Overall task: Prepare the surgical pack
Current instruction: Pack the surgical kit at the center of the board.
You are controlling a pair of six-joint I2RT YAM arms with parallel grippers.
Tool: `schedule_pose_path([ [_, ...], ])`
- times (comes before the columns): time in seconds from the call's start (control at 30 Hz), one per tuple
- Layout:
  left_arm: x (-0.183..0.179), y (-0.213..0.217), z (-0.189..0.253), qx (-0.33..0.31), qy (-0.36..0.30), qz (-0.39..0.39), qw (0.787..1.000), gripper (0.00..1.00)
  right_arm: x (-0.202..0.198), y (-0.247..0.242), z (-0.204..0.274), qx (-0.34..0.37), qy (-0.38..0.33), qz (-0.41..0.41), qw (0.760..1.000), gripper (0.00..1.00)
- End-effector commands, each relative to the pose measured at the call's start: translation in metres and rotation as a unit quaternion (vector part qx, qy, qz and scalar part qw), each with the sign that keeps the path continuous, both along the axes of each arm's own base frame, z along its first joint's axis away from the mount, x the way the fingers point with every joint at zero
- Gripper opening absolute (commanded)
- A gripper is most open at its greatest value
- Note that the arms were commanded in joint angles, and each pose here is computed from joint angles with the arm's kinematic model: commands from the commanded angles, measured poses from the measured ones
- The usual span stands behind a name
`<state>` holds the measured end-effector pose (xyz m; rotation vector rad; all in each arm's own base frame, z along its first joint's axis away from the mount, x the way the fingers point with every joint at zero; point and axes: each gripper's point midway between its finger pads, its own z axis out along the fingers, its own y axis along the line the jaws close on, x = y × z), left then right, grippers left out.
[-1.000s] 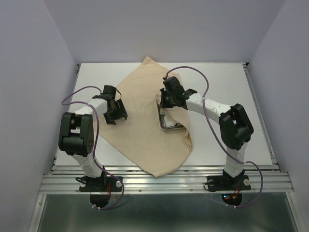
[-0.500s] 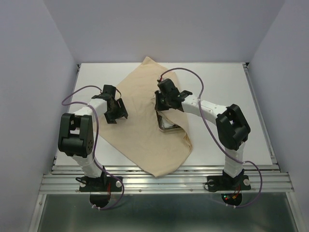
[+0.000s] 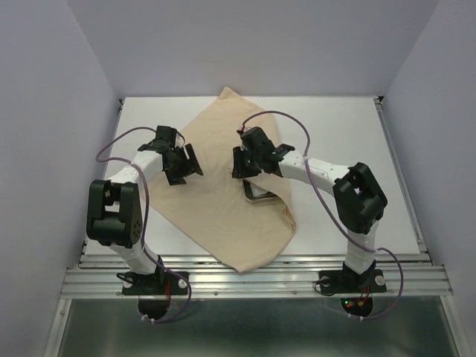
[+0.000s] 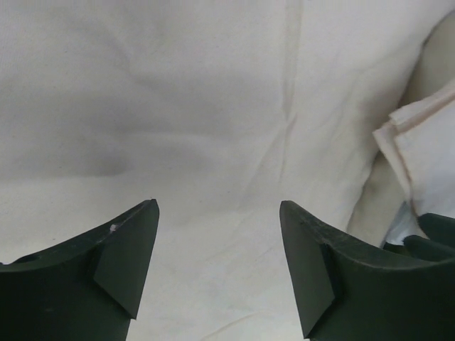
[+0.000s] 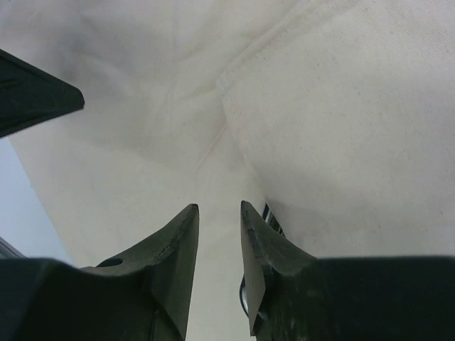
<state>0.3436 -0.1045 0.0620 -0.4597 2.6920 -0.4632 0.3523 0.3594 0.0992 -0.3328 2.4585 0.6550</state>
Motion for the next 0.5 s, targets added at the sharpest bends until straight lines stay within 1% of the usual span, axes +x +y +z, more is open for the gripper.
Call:
schedule_pose_path([
  [0.0, 0.018, -0.022, 0.048, -0.057, -0.068, -0.018, 0.996, 0.83, 0.002, -0.007, 0.053, 0.024, -0.061, -0.010, 0.998, 0.36],
  [0.03, 0.017, -0.030, 0.052, -0.072, -0.069, -0.024, 0.995, 0.86, 0.006, -0.018, 0.065, 0.015, -0.084, -0.033, 0.996, 0.36],
  [0.07, 0.017, -0.035, 0.053, -0.079, -0.071, -0.028, 0.994, 0.87, 0.008, -0.024, 0.060, 0.004, -0.088, -0.044, 0.995, 0.37],
  [0.1, 0.019, -0.043, 0.056, -0.087, -0.078, -0.036, 0.993, 0.88, 0.008, -0.031, 0.076, 0.008, -0.105, -0.056, 0.993, 0.38],
  [0.13, 0.018, -0.051, 0.057, -0.098, -0.075, -0.040, 0.992, 0.90, 0.016, -0.049, 0.075, -0.005, -0.112, -0.086, 0.990, 0.40],
  [0.23, 0.022, -0.074, 0.061, -0.115, -0.085, -0.060, 0.988, 0.93, 0.020, -0.079, 0.094, 0.012, -0.121, -0.129, 0.984, 0.41],
  [0.27, 0.023, -0.080, 0.057, -0.120, -0.081, -0.064, 0.987, 0.93, 0.025, -0.099, 0.089, 0.006, -0.116, -0.151, 0.982, 0.42],
  [0.37, 0.032, -0.100, 0.061, -0.147, -0.088, -0.064, 0.983, 0.91, 0.026, -0.129, 0.099, 0.018, -0.120, -0.184, 0.975, 0.43],
  [0.4, 0.036, -0.108, 0.064, -0.159, -0.100, -0.068, 0.980, 0.90, 0.028, -0.148, 0.092, 0.013, -0.111, -0.203, 0.973, 0.43],
  [0.47, 0.039, -0.117, 0.066, -0.184, -0.098, -0.056, 0.976, 0.89, 0.025, -0.163, 0.101, 0.022, -0.119, -0.219, 0.968, 0.44],
])
